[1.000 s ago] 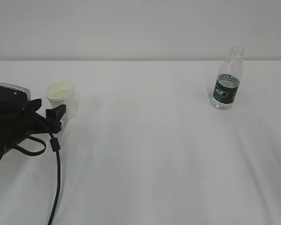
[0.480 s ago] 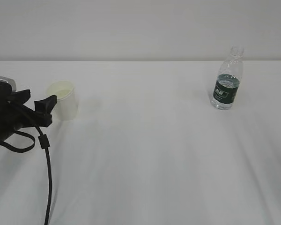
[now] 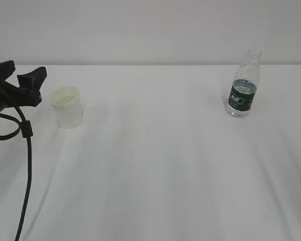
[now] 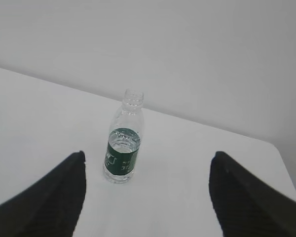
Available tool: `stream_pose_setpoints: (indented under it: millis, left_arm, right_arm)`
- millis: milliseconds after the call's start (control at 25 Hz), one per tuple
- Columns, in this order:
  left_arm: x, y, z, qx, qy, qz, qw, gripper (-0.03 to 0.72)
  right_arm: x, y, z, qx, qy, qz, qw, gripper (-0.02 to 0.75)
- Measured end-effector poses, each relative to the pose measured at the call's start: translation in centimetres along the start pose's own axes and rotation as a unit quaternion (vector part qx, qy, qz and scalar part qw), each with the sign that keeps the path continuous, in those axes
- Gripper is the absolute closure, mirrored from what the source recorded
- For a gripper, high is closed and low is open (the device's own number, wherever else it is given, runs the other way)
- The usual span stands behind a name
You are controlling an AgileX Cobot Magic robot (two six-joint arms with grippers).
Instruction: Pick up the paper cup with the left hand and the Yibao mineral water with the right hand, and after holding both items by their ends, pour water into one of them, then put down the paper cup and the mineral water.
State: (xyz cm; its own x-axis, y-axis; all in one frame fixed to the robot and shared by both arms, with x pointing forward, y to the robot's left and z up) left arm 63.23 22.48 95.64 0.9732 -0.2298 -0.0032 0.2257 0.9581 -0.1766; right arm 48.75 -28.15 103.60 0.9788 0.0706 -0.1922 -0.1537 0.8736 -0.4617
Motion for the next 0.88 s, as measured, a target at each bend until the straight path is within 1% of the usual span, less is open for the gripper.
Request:
stream_pose_setpoints:
  millis: [240, 480, 880]
  left_arm:
    - [-0.8, -0.4, 2.4, 0.003, -0.007, 0.002, 1.000, 0.147]
    - [-1.2, -0.5, 3.0, 0.005, 0.002, 0.005, 1.000, 0.147]
    - [-2.1, -0.8, 4.7, 0.007, 0.000, 0.007, 1.000, 0.153]
  right_arm:
    - [-0.7, -0.3, 0.6, 0.000, -0.013, -0.007, 1.000, 0.148]
    - [-0.7, -0.3, 0.4, 0.000, -0.009, -0.006, 1.000, 0.148]
    - [-0.7, -0.3, 0.4, 0.000, -0.009, -0.006, 1.000, 0.148]
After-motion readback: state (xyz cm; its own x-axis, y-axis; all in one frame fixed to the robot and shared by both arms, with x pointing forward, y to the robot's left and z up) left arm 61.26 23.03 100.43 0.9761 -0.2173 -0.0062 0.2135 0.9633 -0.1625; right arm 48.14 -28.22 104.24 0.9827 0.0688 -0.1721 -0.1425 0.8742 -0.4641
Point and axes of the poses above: a point on each arm's last joint axis where the gripper is mounted, x pointing out along that axis toward the gripper, y along the wrist's bending axis when the last joint is at zero, z = x × y, the point moved 9 cm from there along x, pointing out along that axis toward the gripper, and after that the axes turned 13 degrees about -x, right-handed, at the moved point
